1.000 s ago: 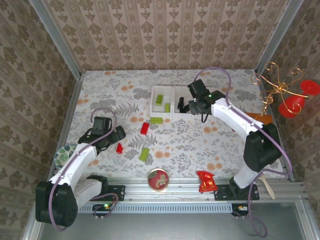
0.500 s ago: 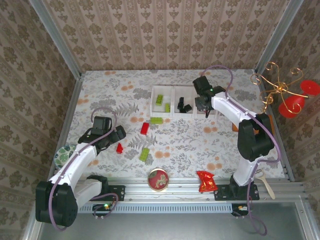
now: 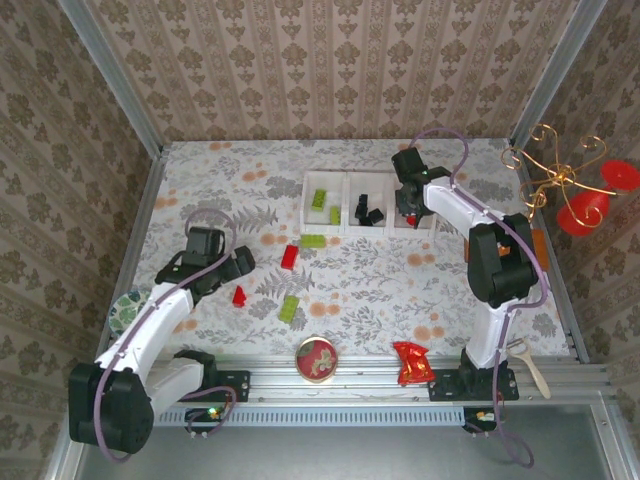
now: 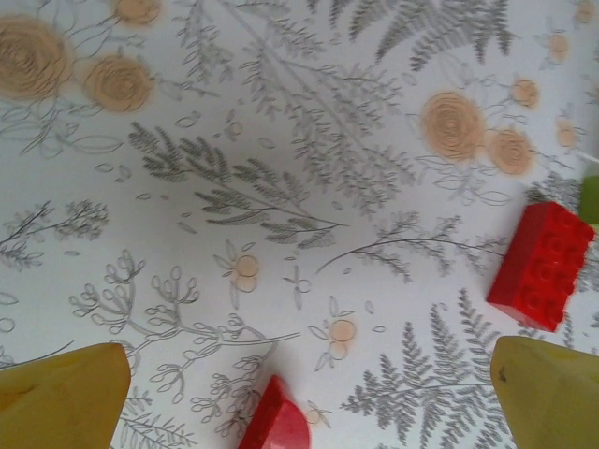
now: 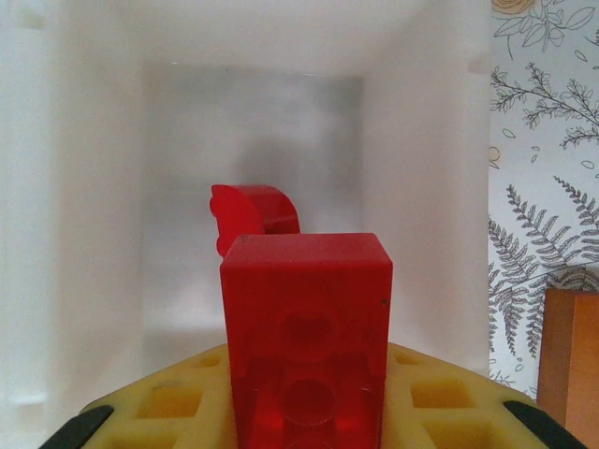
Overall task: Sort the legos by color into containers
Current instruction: Place the lego in the container.
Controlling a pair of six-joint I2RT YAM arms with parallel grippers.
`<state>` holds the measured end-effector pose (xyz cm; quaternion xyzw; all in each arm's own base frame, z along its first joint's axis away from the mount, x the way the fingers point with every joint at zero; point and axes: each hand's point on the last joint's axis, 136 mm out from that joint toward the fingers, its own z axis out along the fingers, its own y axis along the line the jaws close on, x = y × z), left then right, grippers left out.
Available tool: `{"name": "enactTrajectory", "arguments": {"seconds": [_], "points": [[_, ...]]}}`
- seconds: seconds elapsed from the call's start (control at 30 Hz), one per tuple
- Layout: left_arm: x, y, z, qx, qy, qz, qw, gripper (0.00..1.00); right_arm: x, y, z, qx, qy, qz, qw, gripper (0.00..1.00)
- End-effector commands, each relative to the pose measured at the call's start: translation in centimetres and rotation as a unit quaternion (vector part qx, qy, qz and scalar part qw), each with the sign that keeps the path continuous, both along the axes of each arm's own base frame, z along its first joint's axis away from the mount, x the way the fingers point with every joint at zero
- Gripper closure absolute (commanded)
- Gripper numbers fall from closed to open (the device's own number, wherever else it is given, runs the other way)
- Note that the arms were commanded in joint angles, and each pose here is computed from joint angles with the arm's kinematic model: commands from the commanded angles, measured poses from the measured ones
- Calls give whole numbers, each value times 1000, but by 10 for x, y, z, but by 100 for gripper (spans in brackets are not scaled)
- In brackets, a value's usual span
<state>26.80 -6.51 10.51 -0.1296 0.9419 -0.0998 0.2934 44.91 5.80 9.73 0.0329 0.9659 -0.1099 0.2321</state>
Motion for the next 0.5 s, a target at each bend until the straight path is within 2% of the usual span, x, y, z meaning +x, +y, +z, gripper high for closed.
{"name": "enactTrajectory", "arguments": {"seconds": [0.0, 0.13, 0.3, 0.47], "points": [[1, -7, 10, 24, -2, -31, 999, 0, 11, -4, 1, -11, -7, -2, 1000, 66], [1, -21, 15, 45, 0, -64, 997, 0, 12, -5, 0, -13, -6, -6, 1000, 59], [-2, -39, 17, 68, 11, -107, 992, 0, 11, -5, 2, -11, -8, -7, 1000, 46], [-14, -64, 14, 86, 29, -165, 982, 1, 7, -5, 12, -5, -17, -7, 1000, 37]]}}
